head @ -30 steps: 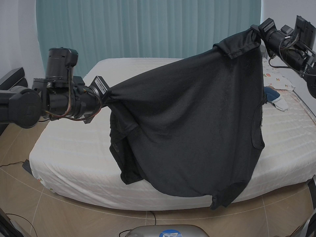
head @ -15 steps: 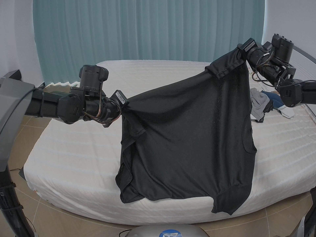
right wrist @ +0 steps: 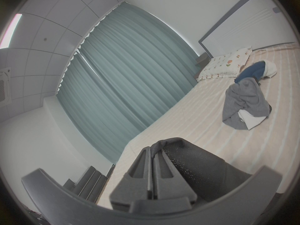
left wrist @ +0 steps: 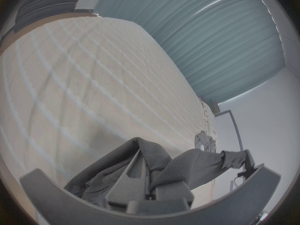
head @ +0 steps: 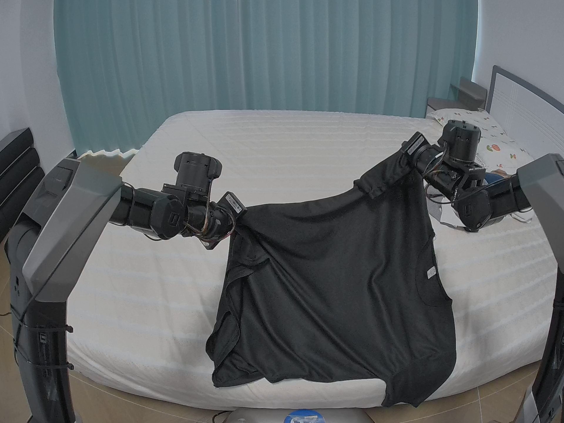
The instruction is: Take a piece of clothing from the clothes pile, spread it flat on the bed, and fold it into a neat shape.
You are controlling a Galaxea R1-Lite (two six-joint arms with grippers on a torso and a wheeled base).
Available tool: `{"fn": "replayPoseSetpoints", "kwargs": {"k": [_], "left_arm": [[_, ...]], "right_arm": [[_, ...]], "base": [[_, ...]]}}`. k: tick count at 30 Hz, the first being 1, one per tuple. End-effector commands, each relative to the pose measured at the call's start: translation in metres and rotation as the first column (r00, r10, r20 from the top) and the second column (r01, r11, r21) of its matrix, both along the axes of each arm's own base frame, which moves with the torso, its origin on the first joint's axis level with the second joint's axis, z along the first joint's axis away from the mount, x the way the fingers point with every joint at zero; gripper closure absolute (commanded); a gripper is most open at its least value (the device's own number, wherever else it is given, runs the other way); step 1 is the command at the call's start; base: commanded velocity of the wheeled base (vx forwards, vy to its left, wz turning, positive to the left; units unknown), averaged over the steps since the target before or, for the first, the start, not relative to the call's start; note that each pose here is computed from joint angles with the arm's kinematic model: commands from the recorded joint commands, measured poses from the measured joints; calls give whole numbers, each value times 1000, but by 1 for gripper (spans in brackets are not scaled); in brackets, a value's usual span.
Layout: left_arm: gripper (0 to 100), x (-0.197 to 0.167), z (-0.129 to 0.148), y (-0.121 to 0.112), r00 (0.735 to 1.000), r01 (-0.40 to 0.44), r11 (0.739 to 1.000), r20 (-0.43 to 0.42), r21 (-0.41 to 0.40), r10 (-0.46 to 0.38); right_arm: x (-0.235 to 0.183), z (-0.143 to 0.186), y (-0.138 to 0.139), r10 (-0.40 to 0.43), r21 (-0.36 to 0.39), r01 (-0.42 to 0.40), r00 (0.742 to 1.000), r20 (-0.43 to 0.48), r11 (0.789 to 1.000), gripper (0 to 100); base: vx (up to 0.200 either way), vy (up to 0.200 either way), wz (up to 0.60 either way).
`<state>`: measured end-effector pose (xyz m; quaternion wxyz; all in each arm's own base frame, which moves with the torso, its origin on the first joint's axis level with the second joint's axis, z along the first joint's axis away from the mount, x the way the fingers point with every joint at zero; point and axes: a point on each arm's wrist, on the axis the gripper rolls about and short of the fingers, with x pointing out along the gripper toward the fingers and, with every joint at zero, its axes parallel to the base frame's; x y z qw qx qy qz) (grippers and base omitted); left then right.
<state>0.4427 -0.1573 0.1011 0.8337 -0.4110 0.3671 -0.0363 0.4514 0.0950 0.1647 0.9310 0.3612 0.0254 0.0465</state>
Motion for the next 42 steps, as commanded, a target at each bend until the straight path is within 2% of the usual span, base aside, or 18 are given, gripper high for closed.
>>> {"fn": "replayPoseSetpoints", "kwargs": {"k": [1, 3, 4, 5, 6, 14, 18, 20, 21, 22, 25, 28, 30, 33, 36, 39, 42], "left_arm": [[100, 19, -36, -6, 998, -31, 999, -53, -17, 30], [100, 23, -47, -8, 997, -31, 999, -67, -13, 30], [100, 25, -54, -9, 997, -30, 999, -77, -11, 29], [100, 26, -59, -10, 996, -30, 1000, -82, -9, 30], [0, 28, -62, -10, 996, -30, 1000, -85, -7, 30], [0, 33, -77, -8, 994, -54, 998, -97, 20, 56], [0, 38, -76, 8, 985, -153, 983, -59, 102, 160], [0, 39, -76, 11, 984, -163, 980, -53, 116, 170], [0, 38, -76, 17, 984, -162, 977, -54, 137, 171], [0, 38, -76, 17, 984, -162, 977, -54, 137, 171], [0, 37, -68, 27, 980, -171, 973, -75, 154, 184], [0, 35, -68, 25, 980, -153, 976, -101, 155, 169], [0, 34, -69, 23, 982, -140, 979, -106, 149, 157], [0, 32, -70, 16, 987, -96, 987, -119, 127, 112], [0, 29, -71, 9, 989, -62, 990, -128, 129, 79], [0, 26, -73, -7, 992, -5, 988, -122, 154, 24], [0, 24, -69, -18, 995, 16, 989, -100, 147, -1]], "right_arm": [[19, -55, -2, -17, -16, 16, 995, -93, 1000, 100], [22, -69, -2, -19, -21, 17, 992, -123, 1000, 100], [24, -79, -2, -21, -23, 18, 990, -141, 1000, 0], [25, -86, -2, -20, -25, 17, 989, -149, 1000, 0], [26, -90, -2, -19, -25, 15, 988, -152, 1000, 0], [26, -126, -4, -20, -36, 12, 975, -223, 999, 0], [18, -114, -25, -46, -45, 35, 968, -248, 998, 0], [16, -110, -29, -44, -46, 33, 965, -258, 998, 0], [11, -103, -39, -26, -40, 15, 955, -296, 999, 0], [11, -103, -39, -26, -40, 15, 955, -296, 999, 0], [10, -82, -65, -22, -4, 22, 961, -275, 1000, 0], [18, -73, -79, -56, 62, 70, 978, -203, 996, 0], [20, -77, -80, -67, 90, 85, 979, -191, 992, 0], [9, -97, -83, -62, 80, 86, 964, -257, 993, 0], [0, -103, -84, -59, 81, 86, 955, -290, 993, 0], [-22, -114, -84, -57, 93, 97, 929, -365, 991, 0], [-35, -117, -85, -49, 118, 101, 924, -379, 988, 0]], "base": [[0, 0, 0], [0, 0, 0], [0, 0, 0], [0, 0, 0], [0, 0, 0], [0, 0, 0], [0, 0, 0], [0, 0, 0], [0, 0, 0], [0, 0, 0], [0, 0, 0], [0, 0, 0], [0, 0, 0], [0, 0, 0], [0, 0, 0], [0, 0, 0], [0, 0, 0]]}}
